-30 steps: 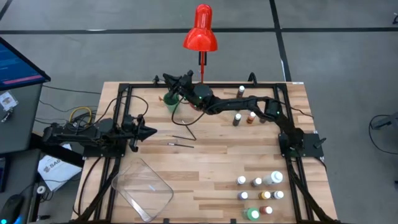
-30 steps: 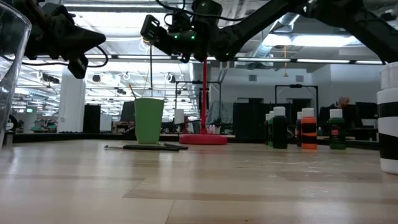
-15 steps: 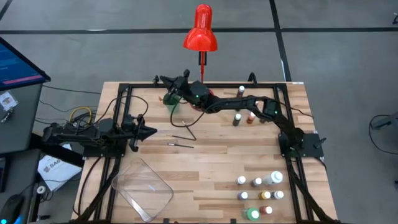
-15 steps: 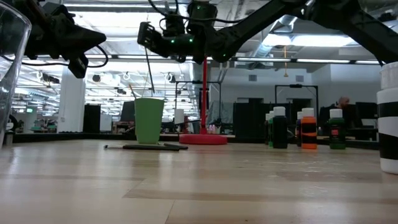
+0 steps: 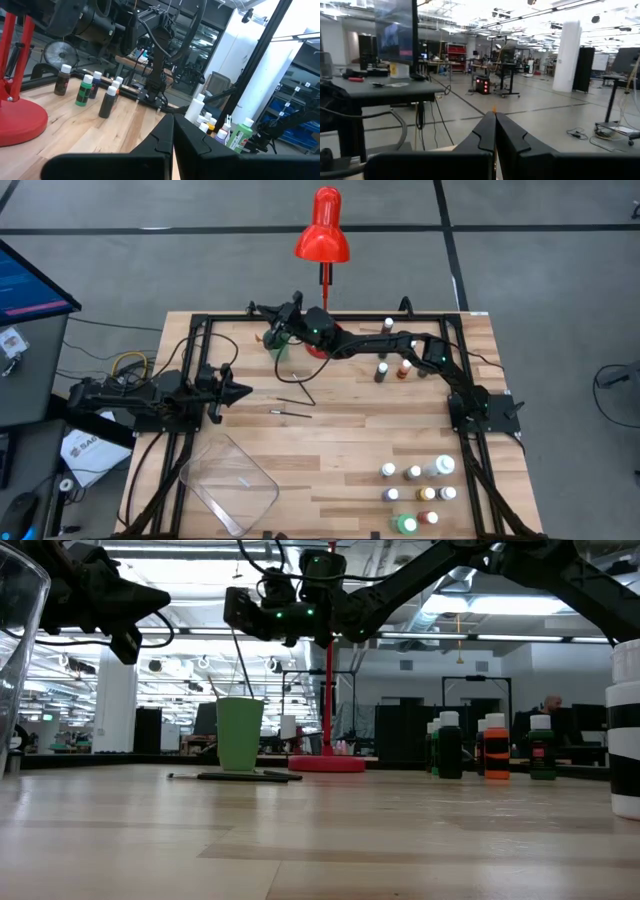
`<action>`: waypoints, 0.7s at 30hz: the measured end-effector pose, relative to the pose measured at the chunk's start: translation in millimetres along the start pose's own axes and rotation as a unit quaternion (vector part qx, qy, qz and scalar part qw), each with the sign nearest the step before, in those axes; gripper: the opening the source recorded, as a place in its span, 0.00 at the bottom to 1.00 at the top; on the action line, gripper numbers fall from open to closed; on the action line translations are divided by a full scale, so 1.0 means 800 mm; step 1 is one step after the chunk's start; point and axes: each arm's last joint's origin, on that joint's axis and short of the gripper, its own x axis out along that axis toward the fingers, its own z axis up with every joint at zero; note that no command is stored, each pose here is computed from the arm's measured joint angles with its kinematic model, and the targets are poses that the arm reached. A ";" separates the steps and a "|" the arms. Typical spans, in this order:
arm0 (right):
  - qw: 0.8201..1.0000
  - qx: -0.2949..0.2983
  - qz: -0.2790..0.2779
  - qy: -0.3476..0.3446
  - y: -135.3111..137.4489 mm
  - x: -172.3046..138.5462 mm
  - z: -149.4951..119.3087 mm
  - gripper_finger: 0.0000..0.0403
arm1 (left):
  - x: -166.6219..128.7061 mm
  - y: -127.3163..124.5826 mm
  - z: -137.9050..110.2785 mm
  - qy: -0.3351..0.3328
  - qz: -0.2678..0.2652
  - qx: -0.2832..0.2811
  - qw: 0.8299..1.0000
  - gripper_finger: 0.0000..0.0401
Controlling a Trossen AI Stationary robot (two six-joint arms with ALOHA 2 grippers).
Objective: Pick & Place Paint Supplies
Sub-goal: Put the orange paint brush into the green cup
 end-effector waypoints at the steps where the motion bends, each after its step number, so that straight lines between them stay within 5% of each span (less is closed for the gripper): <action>1: 1.000 0.000 0.004 -0.001 0.000 0.000 0.000 0.00 | 0.000 0.000 0.000 0.000 0.000 0.000 1.000 0.00; 11: 0.998 0.043 0.009 -0.041 0.004 0.002 -0.051 0.00 | 0.000 0.000 0.001 -0.002 -0.003 0.000 1.000 0.00; 21: 0.998 0.021 0.013 -0.059 0.011 0.001 -0.047 0.00 | 0.000 -0.001 0.001 -0.005 -0.004 -0.001 1.000 0.00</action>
